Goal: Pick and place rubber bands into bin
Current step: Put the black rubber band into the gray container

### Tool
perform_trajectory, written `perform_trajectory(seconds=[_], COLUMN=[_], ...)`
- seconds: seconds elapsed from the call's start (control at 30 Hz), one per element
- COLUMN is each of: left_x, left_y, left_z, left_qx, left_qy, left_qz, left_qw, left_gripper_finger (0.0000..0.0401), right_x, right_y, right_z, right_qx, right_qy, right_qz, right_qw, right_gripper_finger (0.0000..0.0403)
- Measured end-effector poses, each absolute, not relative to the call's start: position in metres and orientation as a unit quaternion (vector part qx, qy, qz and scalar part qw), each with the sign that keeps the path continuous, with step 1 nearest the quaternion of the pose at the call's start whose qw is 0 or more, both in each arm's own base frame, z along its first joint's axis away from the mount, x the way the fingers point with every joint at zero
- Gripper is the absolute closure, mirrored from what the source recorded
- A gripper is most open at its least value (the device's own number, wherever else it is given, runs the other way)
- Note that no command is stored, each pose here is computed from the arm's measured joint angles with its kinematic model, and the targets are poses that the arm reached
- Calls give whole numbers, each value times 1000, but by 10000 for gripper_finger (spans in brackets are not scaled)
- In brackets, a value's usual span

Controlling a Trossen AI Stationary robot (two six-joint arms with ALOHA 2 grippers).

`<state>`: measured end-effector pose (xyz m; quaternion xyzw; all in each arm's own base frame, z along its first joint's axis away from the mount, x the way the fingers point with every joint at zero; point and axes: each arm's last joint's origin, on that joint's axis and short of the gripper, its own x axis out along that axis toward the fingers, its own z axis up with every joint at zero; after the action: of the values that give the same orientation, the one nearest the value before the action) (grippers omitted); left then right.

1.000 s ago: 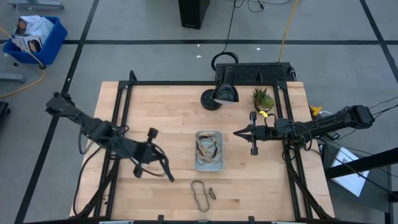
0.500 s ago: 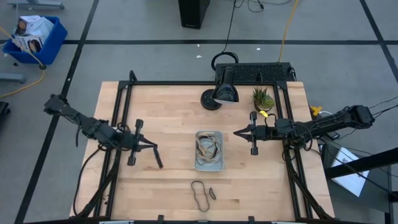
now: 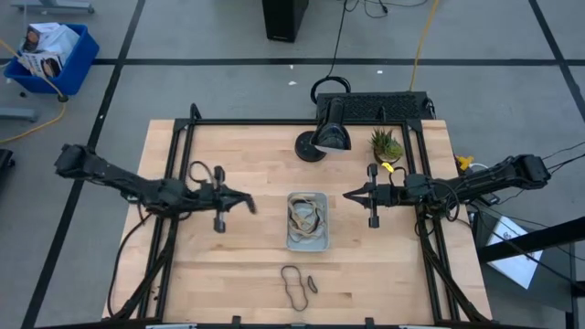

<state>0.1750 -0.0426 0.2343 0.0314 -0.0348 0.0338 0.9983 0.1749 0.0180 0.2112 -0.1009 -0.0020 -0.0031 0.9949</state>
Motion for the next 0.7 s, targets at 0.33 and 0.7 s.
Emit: perform_trajectory(seconds=[0.33, 0.7], left_x=[289, 381], left_y=[-57, -44], left_z=[271, 254], left_qx=[104, 119], left_qy=[118, 344], left_qz=[19, -26], left_qw=[987, 931], left_gripper_finger=[401, 399], right_x=[175, 175], right_y=[18, 18], right_z=[212, 211], right_qx=[-100, -98], right_qy=[-7, 0], right_qz=[-4, -3], right_qw=[995, 995], right_gripper_finger=[403, 403])
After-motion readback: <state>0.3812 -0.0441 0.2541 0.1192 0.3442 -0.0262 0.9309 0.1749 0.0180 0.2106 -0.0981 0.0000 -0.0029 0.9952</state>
